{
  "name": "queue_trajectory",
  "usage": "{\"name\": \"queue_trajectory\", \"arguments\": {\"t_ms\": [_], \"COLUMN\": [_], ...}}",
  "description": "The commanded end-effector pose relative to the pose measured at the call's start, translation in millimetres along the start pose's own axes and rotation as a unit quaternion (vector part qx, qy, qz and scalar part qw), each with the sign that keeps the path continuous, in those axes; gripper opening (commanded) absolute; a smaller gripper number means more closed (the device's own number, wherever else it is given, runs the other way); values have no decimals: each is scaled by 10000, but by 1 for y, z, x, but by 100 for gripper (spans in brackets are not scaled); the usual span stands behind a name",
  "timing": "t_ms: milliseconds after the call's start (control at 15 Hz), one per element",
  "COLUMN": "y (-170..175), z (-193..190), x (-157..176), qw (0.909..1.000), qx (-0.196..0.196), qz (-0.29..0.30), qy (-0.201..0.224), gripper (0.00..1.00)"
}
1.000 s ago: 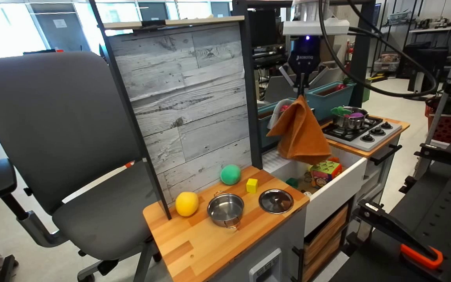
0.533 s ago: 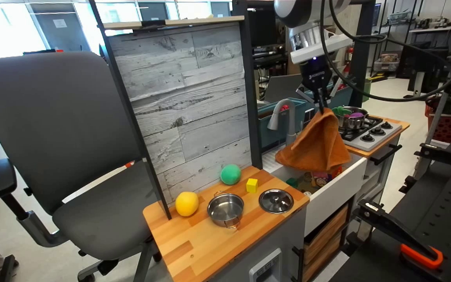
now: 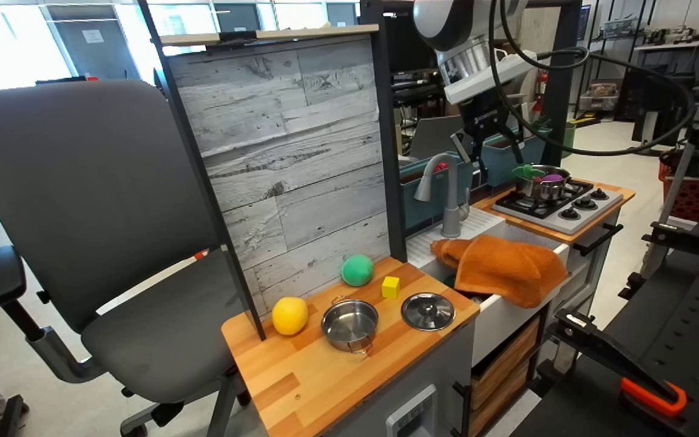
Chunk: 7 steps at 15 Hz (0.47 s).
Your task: Remove the orange towel from the rail and put it in the sink.
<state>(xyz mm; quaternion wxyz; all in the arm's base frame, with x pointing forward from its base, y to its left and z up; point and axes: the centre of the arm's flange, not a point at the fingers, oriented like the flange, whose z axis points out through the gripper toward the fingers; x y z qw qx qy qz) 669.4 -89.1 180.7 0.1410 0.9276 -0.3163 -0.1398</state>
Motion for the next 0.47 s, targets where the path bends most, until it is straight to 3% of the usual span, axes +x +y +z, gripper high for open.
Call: {"name": "queue_trajectory", "arguments": {"t_ms": [0, 133, 400], "y": [-1, -1, -1], "z": [-2, -3, -3], "x": [0, 1, 1], "qw": [10000, 10000, 10000], "qx": [10, 16, 15], "qz": [-28, -50, -53], "qy": [13, 22, 20], "gripper": [78, 88, 88]}}
